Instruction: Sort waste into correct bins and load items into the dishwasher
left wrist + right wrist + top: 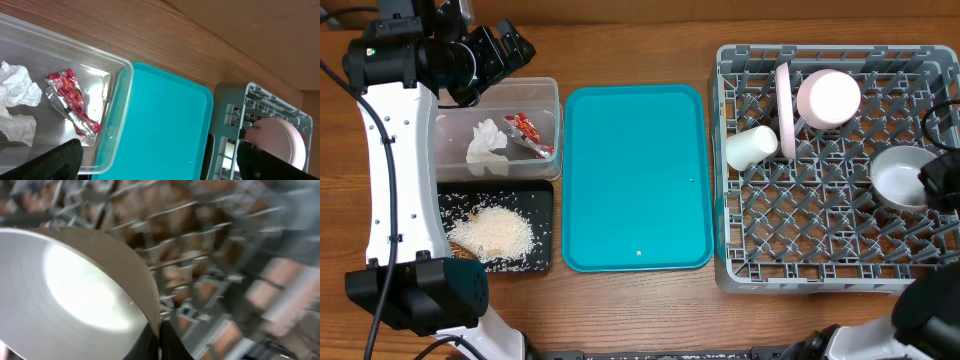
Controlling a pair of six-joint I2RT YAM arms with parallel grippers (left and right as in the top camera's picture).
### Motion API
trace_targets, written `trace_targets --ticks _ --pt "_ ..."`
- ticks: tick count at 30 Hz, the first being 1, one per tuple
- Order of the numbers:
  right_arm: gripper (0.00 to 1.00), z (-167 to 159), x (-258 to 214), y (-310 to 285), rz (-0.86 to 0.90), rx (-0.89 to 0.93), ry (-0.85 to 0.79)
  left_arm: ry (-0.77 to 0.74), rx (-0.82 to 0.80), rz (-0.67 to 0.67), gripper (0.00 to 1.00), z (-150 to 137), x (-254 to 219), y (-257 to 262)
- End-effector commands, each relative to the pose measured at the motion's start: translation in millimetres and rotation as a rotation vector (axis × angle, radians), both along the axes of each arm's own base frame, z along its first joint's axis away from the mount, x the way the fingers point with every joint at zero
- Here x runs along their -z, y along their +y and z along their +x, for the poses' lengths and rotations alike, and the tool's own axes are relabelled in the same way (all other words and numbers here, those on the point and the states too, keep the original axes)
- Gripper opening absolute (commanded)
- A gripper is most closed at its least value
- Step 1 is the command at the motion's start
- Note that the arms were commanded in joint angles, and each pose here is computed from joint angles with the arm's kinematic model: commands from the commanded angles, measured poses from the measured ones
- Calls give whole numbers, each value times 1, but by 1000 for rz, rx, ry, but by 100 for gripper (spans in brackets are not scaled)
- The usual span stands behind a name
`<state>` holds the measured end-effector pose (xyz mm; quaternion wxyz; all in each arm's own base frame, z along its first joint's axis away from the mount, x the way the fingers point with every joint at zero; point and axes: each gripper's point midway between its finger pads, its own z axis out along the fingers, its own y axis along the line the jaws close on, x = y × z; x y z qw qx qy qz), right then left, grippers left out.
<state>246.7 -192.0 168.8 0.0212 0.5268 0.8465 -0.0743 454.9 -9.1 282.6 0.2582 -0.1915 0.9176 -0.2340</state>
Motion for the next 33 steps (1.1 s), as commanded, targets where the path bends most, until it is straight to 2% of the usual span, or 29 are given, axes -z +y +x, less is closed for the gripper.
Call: trace_targets --ticks 1,3,6,9,13,22,33 --pt "4 -22 -46 -19 -320 126 59 -29 21 24 100 0 -7 0" --pt "4 -29 -55 -12 -412 133 126 -29 21 25 100 0 -7 0" --pt "4 -25 -69 5 -553 52 197 -29 21 25 100 0 -7 0" --pt "4 -6 -70 29 -628 -120 213 -29 21 25 100 0 -7 0" --pt "4 -6 -63 35 -662 -150 242 -29 21 25 100 0 -7 0" --pt "4 -43 -21 31 -643 -204 459 -29 21 25 100 0 -7 0" --pt "4 -50 6 59 -432 -166 447 -29 21 25 100 0 -7 0"
